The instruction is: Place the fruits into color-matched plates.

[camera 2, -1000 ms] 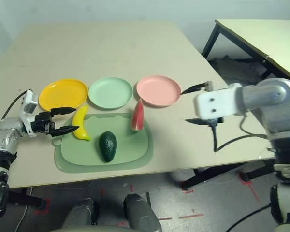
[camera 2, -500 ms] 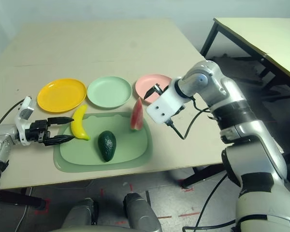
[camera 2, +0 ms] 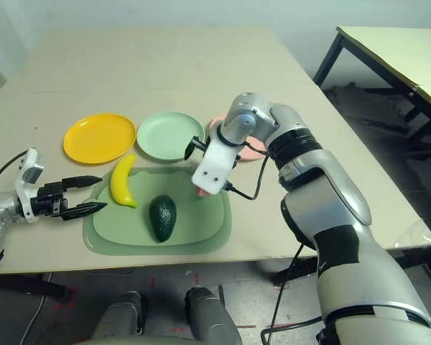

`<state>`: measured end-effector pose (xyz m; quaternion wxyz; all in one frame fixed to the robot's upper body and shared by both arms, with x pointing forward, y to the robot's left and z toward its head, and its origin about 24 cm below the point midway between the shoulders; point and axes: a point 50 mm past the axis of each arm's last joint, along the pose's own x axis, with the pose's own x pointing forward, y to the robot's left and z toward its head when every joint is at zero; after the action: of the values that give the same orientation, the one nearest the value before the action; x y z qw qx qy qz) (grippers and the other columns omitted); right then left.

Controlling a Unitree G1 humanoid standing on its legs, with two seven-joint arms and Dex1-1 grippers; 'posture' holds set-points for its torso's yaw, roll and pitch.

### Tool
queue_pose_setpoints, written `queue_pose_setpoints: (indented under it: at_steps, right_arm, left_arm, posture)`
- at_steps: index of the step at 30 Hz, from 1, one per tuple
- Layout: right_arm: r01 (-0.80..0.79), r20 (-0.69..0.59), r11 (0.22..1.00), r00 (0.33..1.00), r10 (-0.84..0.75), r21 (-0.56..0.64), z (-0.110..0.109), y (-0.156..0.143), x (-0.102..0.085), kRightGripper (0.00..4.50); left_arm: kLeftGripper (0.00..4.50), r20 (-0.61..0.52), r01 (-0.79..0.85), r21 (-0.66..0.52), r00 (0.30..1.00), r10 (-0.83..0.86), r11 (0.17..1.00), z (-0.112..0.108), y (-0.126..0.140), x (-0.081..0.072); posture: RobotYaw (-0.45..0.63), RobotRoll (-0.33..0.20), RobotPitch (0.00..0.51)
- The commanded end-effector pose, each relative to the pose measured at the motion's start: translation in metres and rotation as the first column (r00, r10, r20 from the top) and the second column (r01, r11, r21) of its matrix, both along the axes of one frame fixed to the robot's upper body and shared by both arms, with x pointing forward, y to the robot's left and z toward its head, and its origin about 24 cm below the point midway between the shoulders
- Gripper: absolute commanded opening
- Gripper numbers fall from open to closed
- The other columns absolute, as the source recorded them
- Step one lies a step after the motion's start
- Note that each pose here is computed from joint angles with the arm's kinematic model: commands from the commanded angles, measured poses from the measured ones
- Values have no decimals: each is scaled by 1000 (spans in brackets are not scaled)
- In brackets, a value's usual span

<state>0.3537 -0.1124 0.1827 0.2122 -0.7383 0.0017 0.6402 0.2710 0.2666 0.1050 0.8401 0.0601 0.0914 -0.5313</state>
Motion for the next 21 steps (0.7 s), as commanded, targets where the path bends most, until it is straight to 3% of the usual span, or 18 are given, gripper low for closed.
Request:
queue_pose_setpoints:
  at_steps: [1,13,16,20,21]
  right_arm:
    - [5,-24,998,1000,-7,-63,-5,-3,0,4500]
    - [62,-46,992,997,-67,-108,-22,-11,2,4500]
    - [89,-61,989,994,-96,-115,-26,-12,3,3721]
    - [106,-62,988,992,-114,-116,-27,-15,3,2237]
    - [110,-62,987,991,-118,-113,-27,-15,3,2103]
  left_arm:
    - [4472,28,-21,5,999,21,1000,7,7,-5]
    - [4472,57,-30,20,998,29,999,12,8,-9]
    - [4500,58,-20,20,998,19,1000,12,6,-7]
    - [4500,56,-4,27,998,2,1000,12,5,-6]
    - [4500,55,1,29,998,-3,1000,11,5,-6]
  posture:
    - [44,0,139]
    - [67,0,139]
    - [61,0,137]
    - [53,0,138]
    - [49,0,137]
